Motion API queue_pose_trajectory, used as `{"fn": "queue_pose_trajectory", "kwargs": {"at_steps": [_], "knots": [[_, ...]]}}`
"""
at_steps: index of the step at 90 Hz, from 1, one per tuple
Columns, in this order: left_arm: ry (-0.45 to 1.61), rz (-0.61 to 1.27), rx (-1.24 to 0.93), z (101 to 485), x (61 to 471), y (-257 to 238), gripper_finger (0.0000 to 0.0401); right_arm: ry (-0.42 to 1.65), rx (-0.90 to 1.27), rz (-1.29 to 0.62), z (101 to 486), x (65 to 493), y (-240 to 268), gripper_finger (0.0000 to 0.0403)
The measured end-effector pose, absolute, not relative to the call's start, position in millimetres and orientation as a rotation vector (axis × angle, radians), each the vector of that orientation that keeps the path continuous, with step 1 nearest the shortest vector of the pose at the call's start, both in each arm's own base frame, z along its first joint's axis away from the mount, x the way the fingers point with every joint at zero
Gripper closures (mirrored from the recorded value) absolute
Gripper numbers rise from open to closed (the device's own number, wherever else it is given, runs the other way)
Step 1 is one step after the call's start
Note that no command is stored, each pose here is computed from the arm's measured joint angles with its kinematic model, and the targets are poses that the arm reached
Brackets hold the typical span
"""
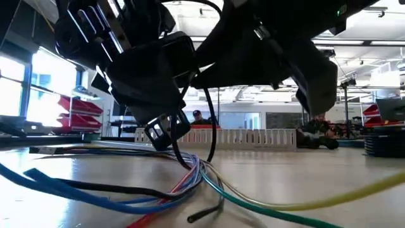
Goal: Ziptie cables
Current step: Wrap the cable wires with the black zip tie
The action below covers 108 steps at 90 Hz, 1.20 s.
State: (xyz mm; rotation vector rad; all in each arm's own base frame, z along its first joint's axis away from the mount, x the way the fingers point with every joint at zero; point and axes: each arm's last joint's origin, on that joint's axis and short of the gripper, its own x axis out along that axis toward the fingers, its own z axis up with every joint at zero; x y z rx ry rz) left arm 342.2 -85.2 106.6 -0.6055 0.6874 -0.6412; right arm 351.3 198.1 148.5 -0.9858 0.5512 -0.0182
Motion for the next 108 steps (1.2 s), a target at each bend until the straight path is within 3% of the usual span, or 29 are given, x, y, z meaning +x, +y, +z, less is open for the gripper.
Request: {"fn": "queue_pose_trajectory", "kwargs": {"at_steps": [15, 42, 59, 75, 108], "knots": [[0.686, -0.628, -0.588, 106, 342, -85, 0.0401, 0.584, -0.908, -0.029, 147, 345, 201, 0.0257], [0.674, -0.612, -0.566, 106, 343, -84, 0.0401, 0.715, -0.485, -0.166, 136, 338, 186, 0.0260], [0.665, -0.594, -0.554, 106, 343, -84, 0.0401, 0.715, -0.398, -0.156, 137, 345, 178, 0.0307], [0.661, -0.592, -0.553, 106, 343, -84, 0.0401, 0.713, -0.418, -0.168, 137, 346, 176, 0.0393], [0.669, -0.598, -0.573, 106, 343, -81, 0.0401, 0.676, -0.631, -0.152, 147, 348, 185, 0.0403]]}}
